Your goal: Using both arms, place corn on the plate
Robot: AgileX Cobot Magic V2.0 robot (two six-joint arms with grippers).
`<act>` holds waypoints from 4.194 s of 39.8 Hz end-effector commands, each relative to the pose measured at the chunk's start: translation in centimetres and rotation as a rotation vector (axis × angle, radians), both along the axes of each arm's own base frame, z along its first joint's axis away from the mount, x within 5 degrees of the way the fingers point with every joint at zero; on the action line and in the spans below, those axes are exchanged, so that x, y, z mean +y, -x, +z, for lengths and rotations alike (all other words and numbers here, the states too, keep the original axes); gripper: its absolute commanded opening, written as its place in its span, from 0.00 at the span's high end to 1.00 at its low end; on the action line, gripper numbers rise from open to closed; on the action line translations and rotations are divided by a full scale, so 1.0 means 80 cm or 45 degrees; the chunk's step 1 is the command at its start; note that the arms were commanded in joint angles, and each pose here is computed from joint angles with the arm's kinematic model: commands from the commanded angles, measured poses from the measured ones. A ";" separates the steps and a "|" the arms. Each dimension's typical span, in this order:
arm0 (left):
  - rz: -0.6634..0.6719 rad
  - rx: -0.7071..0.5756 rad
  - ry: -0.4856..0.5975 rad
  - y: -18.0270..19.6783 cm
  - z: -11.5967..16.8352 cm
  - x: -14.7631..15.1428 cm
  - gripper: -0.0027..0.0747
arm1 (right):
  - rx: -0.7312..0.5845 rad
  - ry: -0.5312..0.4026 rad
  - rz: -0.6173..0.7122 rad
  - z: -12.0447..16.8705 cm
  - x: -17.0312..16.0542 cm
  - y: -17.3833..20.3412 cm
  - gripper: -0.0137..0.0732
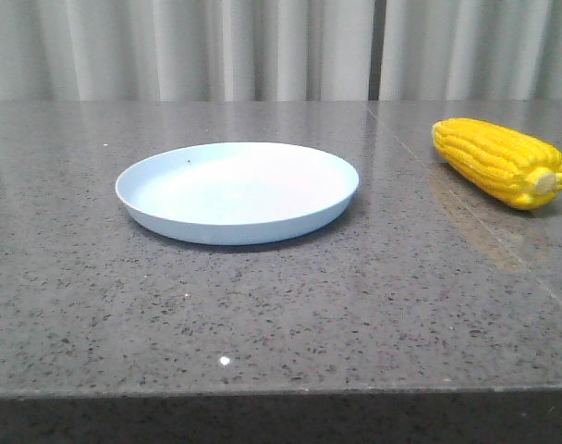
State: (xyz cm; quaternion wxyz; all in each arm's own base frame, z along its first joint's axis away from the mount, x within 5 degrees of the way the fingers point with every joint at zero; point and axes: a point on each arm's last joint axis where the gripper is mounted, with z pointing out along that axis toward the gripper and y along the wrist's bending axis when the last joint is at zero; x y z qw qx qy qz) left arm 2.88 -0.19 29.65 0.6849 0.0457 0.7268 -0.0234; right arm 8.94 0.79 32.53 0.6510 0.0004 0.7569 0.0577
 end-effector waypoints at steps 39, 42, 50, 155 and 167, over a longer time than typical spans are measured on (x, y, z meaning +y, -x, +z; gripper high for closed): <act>0.000 -0.115 0.011 0.001 0.018 0.000 0.99 | 0.521 0.058 0.149 0.049 0.043 -0.179 0.16; 0.000 -0.115 0.011 0.001 0.018 0.000 0.99 | 0.618 0.074 0.184 0.036 0.056 -0.202 0.16; 0.000 -0.118 0.011 0.001 0.018 0.000 0.99 | 0.849 0.103 0.200 -0.003 0.071 -0.257 0.16; 0.000 -0.118 0.011 0.001 0.018 0.000 0.99 | 0.834 -0.217 0.220 0.059 0.208 -0.247 0.45; 0.000 -0.118 0.011 0.001 0.018 0.000 0.99 | 0.864 -0.137 -0.016 0.077 0.127 -0.248 0.87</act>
